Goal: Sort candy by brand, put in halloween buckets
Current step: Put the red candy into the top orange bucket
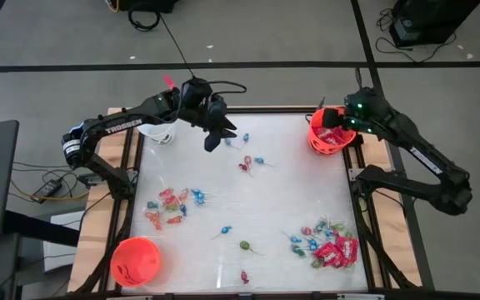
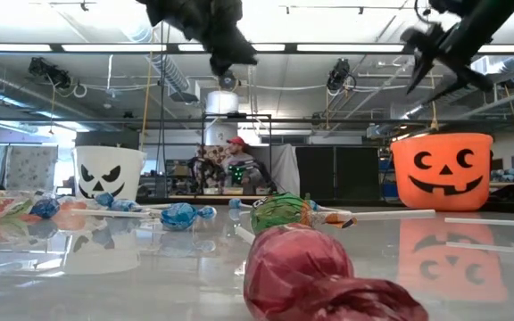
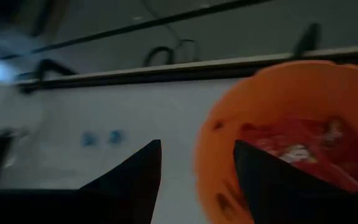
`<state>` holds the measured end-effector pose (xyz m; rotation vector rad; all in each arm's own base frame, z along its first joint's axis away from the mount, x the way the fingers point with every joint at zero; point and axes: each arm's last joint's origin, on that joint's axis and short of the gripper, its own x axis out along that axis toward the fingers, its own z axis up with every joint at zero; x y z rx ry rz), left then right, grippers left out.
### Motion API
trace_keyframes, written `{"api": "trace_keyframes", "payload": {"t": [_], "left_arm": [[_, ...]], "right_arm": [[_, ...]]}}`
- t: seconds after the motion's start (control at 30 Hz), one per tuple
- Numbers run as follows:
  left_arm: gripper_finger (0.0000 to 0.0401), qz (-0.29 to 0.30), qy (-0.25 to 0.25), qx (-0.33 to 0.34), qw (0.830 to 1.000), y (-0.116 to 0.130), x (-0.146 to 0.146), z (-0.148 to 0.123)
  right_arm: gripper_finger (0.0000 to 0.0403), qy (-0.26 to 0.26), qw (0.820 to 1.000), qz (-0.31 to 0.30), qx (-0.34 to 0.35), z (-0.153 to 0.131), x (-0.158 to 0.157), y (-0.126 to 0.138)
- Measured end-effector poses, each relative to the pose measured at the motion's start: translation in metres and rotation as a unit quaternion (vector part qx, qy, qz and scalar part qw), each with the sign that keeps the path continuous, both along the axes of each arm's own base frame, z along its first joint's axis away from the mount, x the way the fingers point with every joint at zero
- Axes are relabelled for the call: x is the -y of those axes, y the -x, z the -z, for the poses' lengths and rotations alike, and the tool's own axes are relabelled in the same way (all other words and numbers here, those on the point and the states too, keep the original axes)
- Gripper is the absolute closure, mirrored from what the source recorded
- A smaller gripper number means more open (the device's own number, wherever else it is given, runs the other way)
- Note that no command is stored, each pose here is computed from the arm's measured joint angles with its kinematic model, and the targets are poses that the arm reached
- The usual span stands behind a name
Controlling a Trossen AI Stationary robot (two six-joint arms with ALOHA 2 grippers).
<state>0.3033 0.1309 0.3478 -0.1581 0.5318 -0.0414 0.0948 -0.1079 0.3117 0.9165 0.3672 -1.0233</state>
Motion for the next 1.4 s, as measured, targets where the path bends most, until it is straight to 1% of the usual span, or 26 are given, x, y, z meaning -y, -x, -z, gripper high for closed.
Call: {"api": "trace_keyframes", "payload": {"t": [0.13,0.27,0.3,0.4,0.5,0.6,0.7,0.77,0.83,0.9,0.97,1.07,1.2,1.27,1.3,1.4], "left_arm": [[0.0261,0.03,-0.015,0.051,0.998,-0.017,0.022,-0.008],[0.0261,0.036,-0.039,0.074,0.996,-0.035,0.048,-0.007],[0.0261,0.036,-0.041,0.07,0.996,-0.041,0.055,-0.003],[0.0261,0.033,-0.029,0.079,0.996,-0.059,0.072,0.006],[0.0261,0.043,-0.002,0.098,0.994,-0.077,0.089,0.016],[0.0261,0.057,0.012,0.119,0.991,-0.093,0.106,0.027],[0.0261,0.062,0.03,0.127,0.99,-0.104,0.12,0.036],[0.0261,0.056,0.038,0.117,0.991,-0.108,0.127,0.042],[0.0261,0.037,0.045,0.107,0.993,-0.109,0.132,0.046],[0.0261,0.02,0.046,0.102,0.994,-0.109,0.137,0.048],[0.0261,0.01,0.047,0.101,0.994,-0.109,0.142,0.048],[0.0261,0.001,0.041,0.102,0.994,-0.109,0.148,0.048],[0.0261,-0.008,0.035,0.102,0.994,-0.109,0.153,0.048],[0.0261,-0.008,0.036,0.102,0.994,-0.109,0.154,0.048],[0.0261,-0.01,0.039,0.101,0.994,-0.109,0.154,0.048],[0.0261,-0.01,0.041,0.101,0.994,-0.109,0.155,0.048]], "right_arm": [[0.0193,0.004,0.995,-0.083,0.058,-0.008,-0.011,-0.002],[0.0193,0.007,0.978,-0.175,0.117,-0.017,-0.022,-0.008],[0.0193,0.005,0.972,-0.195,0.13,-0.019,-0.025,-0.01],[0.0194,0.0,0.955,-0.252,0.158,-0.023,-0.036,-0.016],[0.0201,-0.014,0.939,-0.305,0.16,-0.023,-0.048,-0.023],[0.0213,-0.031,0.922,-0.358,0.142,-0.019,-0.061,-0.029],[0.0227,-0.061,0.906,-0.409,0.093,-0.01,-0.075,-0.032],[0.0234,-0.091,0.896,-0.432,0.047,-0.001,-0.084,-0.032],[0.0237,-0.115,0.887,-0.446,-0.006,0.007,-0.093,-0.03],[0.0238,-0.139,0.875,-0.461,-0.057,0.014,-0.101,-0.028],[0.0238,-0.17,0.856,-0.478,-0.098,0.02,-0.11,-0.028],[0.0238,-0.211,0.817,-0.518,-0.142,0.027,-0.128,-0.034],[0.0238,-0.224,0.764,-0.573,-0.194,0.038,-0.159,-0.045],[0.0238,-0.216,0.736,-0.603,-0.217,0.044,-0.176,-0.049],[0.0237,-0.202,0.72,-0.623,-0.229,0.047,-0.185,-0.05],[0.0232,-0.139,0.667,-0.693,-0.238,0.054,-0.214,-0.051]]}}
